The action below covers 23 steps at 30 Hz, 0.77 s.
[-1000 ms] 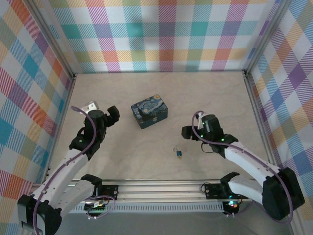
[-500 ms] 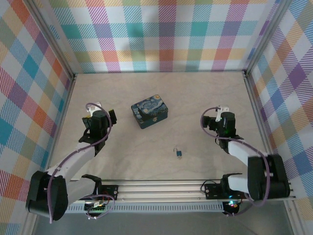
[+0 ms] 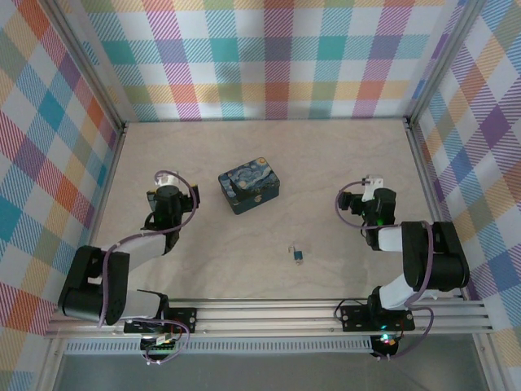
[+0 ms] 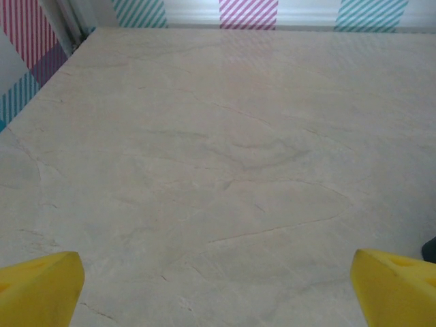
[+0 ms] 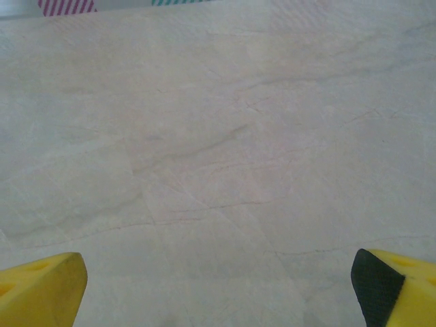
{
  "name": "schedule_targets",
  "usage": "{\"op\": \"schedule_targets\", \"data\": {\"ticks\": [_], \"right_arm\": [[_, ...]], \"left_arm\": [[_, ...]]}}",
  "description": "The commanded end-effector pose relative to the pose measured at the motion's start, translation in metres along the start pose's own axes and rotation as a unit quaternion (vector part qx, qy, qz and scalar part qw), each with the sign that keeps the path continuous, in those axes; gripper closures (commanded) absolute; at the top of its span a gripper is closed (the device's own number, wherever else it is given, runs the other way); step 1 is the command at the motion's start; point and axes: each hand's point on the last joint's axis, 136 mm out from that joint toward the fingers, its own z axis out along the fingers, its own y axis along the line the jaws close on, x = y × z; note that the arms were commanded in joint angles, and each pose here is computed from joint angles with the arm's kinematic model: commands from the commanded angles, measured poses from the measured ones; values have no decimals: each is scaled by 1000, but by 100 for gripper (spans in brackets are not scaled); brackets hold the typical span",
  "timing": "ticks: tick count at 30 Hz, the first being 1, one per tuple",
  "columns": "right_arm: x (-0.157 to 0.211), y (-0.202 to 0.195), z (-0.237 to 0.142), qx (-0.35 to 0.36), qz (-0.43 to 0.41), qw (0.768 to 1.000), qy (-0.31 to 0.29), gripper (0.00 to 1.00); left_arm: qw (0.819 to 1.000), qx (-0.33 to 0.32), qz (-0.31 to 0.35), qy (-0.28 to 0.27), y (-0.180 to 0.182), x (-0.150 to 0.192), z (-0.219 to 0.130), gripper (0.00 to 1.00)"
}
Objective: Unlock the padlock with the key
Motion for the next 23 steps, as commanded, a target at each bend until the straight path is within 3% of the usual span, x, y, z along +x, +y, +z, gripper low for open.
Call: {"op": "schedule_targets", "data": {"ticks": [1,6,9,23], "right_arm": [[-20,4,2,-15,0,999,-29,0],[-20,5,2,-15,-2,999,-29,0],[-19,5,2,-15,-2,999,-28,0],[-20,5,3,-13,-4,1000,-28,0]], "left_arm": [[1000,13,0,-26,0,-2,7,0],[999,25,-3,-29,-3,19,17,0],[999,33,-13,-3,-3,26,27,0],[999,40,-26,-2,2,24,30,0]]}}
